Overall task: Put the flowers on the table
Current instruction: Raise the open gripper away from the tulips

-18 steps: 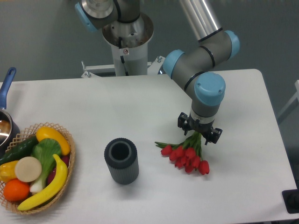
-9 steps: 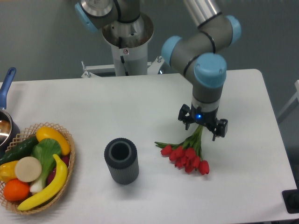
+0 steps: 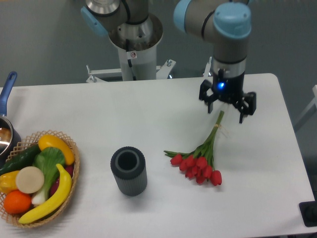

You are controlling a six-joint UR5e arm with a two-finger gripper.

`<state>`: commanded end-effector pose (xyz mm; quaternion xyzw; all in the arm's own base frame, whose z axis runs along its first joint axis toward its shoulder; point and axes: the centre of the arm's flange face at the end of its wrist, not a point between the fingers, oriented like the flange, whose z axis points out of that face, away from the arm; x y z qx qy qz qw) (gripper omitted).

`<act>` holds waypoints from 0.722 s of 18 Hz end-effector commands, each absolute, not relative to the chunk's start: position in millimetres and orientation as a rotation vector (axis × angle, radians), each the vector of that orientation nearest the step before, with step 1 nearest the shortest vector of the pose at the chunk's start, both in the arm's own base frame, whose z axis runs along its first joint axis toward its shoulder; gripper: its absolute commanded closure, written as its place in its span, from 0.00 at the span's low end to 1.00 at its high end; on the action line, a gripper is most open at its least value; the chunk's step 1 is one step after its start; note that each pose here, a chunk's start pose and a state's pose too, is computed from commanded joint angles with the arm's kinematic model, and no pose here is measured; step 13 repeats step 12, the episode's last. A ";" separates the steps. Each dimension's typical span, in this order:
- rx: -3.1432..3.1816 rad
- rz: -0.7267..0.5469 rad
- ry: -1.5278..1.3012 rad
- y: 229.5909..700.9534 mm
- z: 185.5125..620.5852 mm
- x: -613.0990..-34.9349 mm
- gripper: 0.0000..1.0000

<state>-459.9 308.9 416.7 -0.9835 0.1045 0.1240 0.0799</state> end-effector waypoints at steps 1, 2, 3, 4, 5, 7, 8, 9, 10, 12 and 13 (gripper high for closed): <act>-2.947 0.377 0.361 295.4 422.7 -460.5 0.00; -2.950 0.378 0.402 285.7 425.9 -462.0 0.00; -2.955 0.370 0.444 276.0 428.3 -462.9 0.00; -2.960 0.355 0.483 265.8 429.5 -464.8 0.00; -2.965 0.345 0.511 254.1 432.4 -466.4 0.00; -2.965 0.332 0.583 238.3 436.5 -467.0 0.00; -2.962 0.334 0.611 234.8 438.9 -465.1 0.00; -2.962 0.336 0.618 232.2 439.5 -463.7 0.00; -2.962 0.338 0.614 230.6 440.2 -462.7 0.00; -2.960 0.338 0.614 230.7 439.6 -462.5 0.00; -2.960 0.338 0.614 230.7 439.6 -462.5 0.00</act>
